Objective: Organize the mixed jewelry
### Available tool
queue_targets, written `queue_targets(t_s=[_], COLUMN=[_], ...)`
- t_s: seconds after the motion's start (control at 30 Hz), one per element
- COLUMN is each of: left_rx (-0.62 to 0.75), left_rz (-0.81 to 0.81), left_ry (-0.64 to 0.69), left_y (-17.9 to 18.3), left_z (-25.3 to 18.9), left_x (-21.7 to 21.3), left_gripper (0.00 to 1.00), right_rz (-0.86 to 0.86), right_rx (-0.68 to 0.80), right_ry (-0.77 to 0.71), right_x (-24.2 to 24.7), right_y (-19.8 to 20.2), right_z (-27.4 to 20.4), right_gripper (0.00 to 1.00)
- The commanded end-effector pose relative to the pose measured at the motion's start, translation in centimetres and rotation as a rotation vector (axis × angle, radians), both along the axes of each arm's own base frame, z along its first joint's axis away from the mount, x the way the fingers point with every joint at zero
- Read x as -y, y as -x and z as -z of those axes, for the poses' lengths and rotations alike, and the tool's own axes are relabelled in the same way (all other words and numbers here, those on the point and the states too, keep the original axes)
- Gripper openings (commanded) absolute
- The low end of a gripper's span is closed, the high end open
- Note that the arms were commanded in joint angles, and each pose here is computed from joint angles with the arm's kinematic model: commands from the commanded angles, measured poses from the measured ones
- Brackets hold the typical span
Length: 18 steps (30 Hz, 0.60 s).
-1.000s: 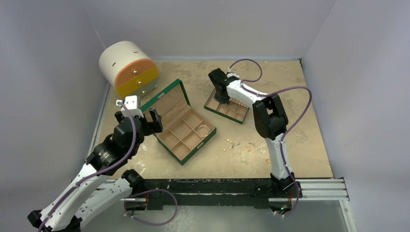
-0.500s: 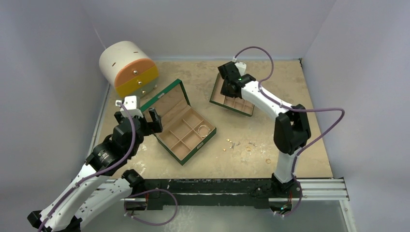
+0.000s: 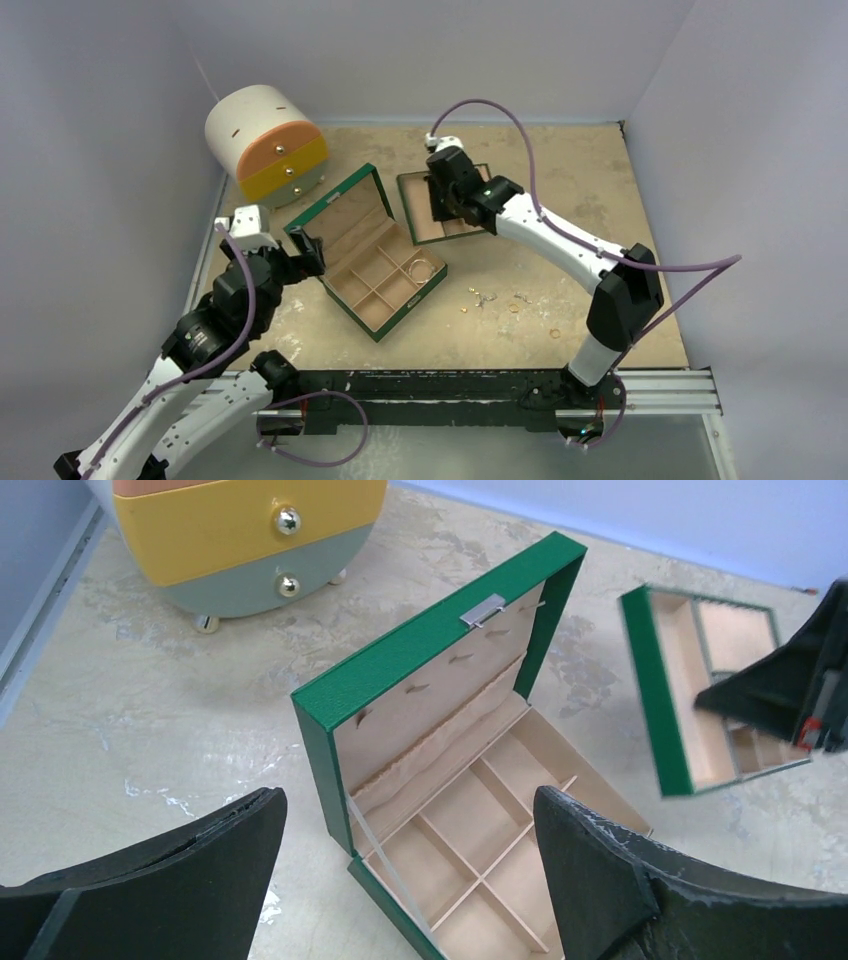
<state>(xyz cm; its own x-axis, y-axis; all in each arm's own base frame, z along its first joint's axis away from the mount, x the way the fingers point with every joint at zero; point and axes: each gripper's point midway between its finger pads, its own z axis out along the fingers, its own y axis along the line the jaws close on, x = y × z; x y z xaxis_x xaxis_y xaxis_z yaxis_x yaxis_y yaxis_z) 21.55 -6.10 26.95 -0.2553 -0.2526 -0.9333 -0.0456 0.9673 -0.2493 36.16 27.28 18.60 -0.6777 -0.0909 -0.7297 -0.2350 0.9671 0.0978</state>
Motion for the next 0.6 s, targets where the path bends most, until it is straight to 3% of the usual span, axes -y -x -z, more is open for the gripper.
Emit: queue_targets(t_s=[0.0, 0.37, 0.57], left_rx=[0.086, 0.167, 0.155], left_rz=[-0.052, -0.165, -0.180], left_ry=[0.079, 0.144, 0.130], left_y=[0.5, 1.9, 1.7], left_z=[-2.5, -3.8, -3.6], left_x=[-1.2, -4.3, -4.5], left_gripper=[0.94, 0.95, 0.94], right_rz=[-0.250, -0.587, -0.642], right_rx=[0.098, 0.157, 0.121], right_ry=[-0.007, 0.018, 0.049], right_x=[-4.2, -10.0, -11.9], right_y=[2.5, 7.3, 8.7], right_z=[-3.4, -2.2, -0.4], right_gripper=[0.00, 0.00, 0.00])
